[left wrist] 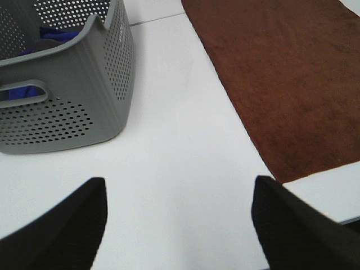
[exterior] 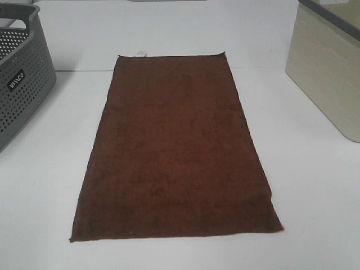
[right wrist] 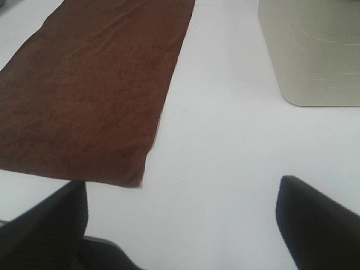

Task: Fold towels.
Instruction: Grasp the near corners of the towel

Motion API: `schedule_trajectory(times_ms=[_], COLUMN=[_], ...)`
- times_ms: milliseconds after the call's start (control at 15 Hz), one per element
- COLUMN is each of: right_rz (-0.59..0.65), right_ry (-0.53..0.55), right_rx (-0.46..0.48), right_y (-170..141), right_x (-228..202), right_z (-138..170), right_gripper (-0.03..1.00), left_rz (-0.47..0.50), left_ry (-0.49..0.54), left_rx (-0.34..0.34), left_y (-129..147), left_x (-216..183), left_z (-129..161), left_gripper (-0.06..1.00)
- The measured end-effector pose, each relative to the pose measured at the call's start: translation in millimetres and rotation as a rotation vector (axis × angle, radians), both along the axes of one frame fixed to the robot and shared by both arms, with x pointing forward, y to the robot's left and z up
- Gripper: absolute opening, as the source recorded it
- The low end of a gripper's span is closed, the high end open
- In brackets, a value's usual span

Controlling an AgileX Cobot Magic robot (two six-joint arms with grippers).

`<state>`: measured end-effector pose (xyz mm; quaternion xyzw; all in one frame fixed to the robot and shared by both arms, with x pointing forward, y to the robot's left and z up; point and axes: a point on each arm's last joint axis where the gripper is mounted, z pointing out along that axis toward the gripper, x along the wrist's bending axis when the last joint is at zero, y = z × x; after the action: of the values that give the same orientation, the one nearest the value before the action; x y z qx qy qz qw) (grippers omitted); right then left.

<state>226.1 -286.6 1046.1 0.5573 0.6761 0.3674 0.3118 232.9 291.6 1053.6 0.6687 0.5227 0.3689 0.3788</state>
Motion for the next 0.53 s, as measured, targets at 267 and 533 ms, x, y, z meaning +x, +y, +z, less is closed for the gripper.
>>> schedule_trajectory(times_ms=[267, 533], right_rz=[0.0, 0.0], right_ry=[0.0, 0.0], right_rx=[0.0, 0.0], right_y=[0.0, 0.0], right_x=[0.0, 0.0], right_z=[0.0, 0.0], right_gripper=[0.85, 0.85], left_rz=[0.0, -0.011], left_ry=[0.0, 0.0], left_rx=[0.0, -0.016], left_y=[0.0, -1.5], left_x=[0.0, -0.1], left_z=[0.0, 0.1], left_gripper=[0.69, 0.69])
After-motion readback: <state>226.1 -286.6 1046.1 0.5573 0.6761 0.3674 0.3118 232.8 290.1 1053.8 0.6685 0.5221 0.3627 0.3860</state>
